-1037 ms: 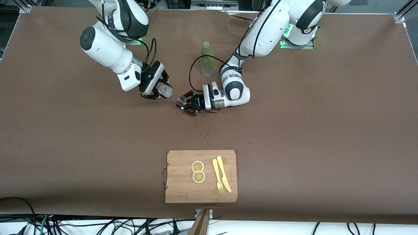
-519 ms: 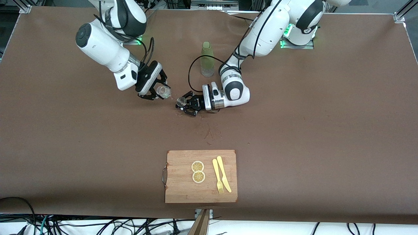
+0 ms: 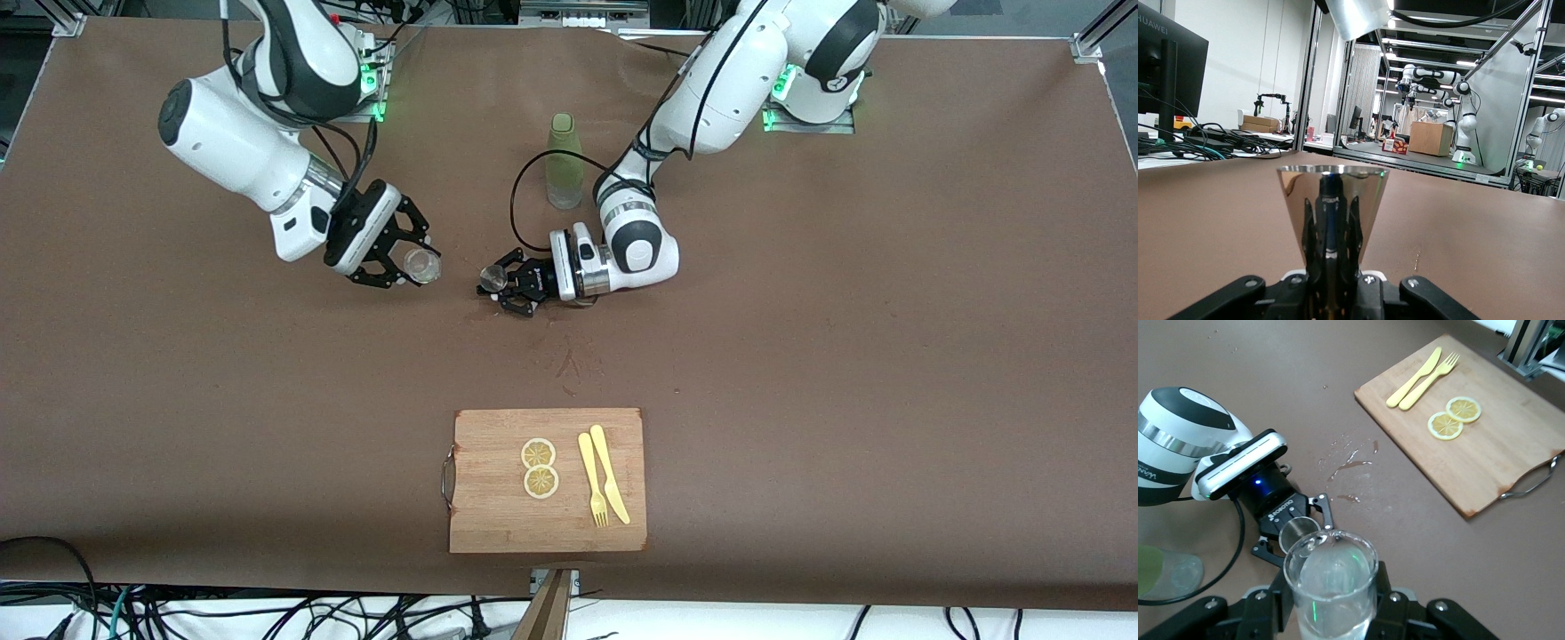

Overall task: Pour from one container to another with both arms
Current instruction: 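Turn the jigger upright and draw the left gripper back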

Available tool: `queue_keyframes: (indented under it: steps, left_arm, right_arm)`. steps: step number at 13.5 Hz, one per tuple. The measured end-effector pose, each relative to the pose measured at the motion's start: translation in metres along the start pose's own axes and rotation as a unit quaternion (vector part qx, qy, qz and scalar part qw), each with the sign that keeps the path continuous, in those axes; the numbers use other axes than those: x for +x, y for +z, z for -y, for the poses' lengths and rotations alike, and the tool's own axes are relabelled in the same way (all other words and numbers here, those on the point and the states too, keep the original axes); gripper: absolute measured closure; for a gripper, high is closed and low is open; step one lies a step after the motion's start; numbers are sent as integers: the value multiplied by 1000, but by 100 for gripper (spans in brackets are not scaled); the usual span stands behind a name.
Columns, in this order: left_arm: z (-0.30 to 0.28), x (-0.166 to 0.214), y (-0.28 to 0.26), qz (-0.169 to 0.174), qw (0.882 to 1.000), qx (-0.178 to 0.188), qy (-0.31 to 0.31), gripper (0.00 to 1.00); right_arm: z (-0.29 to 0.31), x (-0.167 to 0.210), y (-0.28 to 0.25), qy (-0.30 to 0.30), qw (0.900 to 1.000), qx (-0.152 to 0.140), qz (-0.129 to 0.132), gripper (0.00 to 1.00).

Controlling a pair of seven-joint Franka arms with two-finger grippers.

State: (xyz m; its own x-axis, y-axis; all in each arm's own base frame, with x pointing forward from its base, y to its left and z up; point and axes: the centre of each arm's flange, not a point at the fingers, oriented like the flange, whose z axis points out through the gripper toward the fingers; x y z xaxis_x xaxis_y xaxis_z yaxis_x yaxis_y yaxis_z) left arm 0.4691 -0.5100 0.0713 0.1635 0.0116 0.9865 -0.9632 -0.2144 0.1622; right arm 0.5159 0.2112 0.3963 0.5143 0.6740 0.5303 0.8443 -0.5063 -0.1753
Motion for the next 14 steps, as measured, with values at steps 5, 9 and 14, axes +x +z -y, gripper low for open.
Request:
queue_keyframes:
  steps: [5,9,14]
  left_arm:
    - [1,0,0,0,1000,1,0,91]
    - [17,5,-10,-1,1000,13,4,91]
    - [64,50,-56,15,1000,18,-7,91]
  right_arm:
    - [-28,-23,-5,-31,998,12,-62,51]
    - [-62,-59,-6,-65,992,35,-99,51]
    - [-103,-114,-28,-122,982,65,-127,51]
